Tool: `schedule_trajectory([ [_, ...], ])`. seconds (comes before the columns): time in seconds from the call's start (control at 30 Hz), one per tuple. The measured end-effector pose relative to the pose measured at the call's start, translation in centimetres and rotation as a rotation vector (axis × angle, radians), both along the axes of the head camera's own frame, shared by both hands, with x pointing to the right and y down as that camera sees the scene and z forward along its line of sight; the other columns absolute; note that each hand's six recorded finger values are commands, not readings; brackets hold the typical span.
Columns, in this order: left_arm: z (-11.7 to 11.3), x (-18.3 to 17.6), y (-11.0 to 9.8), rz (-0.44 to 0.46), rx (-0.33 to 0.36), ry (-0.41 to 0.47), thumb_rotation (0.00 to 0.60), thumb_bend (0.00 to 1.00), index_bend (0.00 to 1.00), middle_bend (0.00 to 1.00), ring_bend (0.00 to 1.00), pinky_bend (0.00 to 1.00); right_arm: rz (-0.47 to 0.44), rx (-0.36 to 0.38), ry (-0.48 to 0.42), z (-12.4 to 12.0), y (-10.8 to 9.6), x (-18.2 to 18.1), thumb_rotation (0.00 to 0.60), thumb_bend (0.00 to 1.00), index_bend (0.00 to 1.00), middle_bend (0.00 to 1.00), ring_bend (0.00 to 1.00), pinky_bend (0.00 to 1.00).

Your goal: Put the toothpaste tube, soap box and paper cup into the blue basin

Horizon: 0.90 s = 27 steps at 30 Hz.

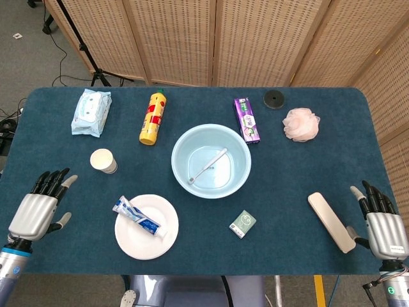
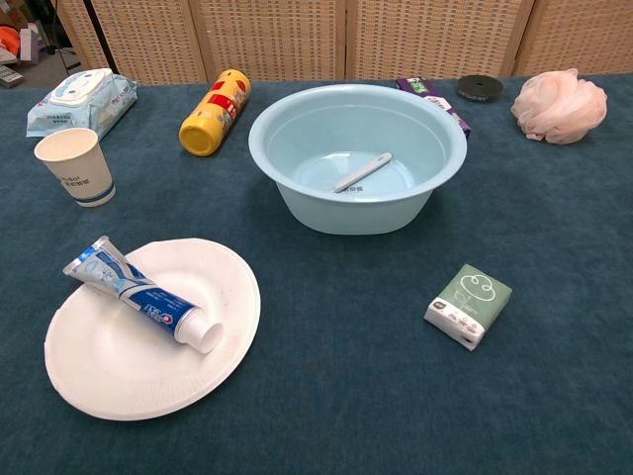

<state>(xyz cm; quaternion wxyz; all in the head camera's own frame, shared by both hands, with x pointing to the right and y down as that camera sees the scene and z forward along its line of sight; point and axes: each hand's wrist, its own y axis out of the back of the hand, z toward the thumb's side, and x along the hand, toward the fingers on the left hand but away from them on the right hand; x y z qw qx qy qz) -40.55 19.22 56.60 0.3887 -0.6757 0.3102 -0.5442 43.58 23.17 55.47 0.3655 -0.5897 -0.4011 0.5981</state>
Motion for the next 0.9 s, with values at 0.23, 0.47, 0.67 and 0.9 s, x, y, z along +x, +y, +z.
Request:
schedule_trajectory([
  [0.23,0.5,3.1,-0.5,0.078,-0.084,0.02,0.6,0.29,0.0,0.0,0.0,0.0,0.006,0.005,-0.007,-0.2,0.0,0.1,0.6,0.26,0.11,0.0,0.0,0.11],
  [0.47,1.6,5.9,-0.9,0.161,-0.19,0.016,0.6,0.29,0.07,0.0,0.0,0.0,0.012,0.004,-0.011,-0.2,-0.1,0.2,0.6,0.26,0.11,0.0,0.0,0.11],
  [0.67,3.3,7.5,-1.2,0.203,-0.256,-0.019,0.6,0.29,0.11,0.0,0.0,0.0,0.018,0.005,-0.014,-0.2,-0.2,0.3,0.6,0.26,0.11,0.0,0.0,0.11],
  [0.9,5.9,10.1,-0.9,0.257,-0.301,-0.044,0.6,0.29,0.18,0.0,0.0,0.0,0.021,0.005,-0.017,-0.2,-0.2,0.2,0.6,0.26,0.11,0.0,0.0,0.11],
])
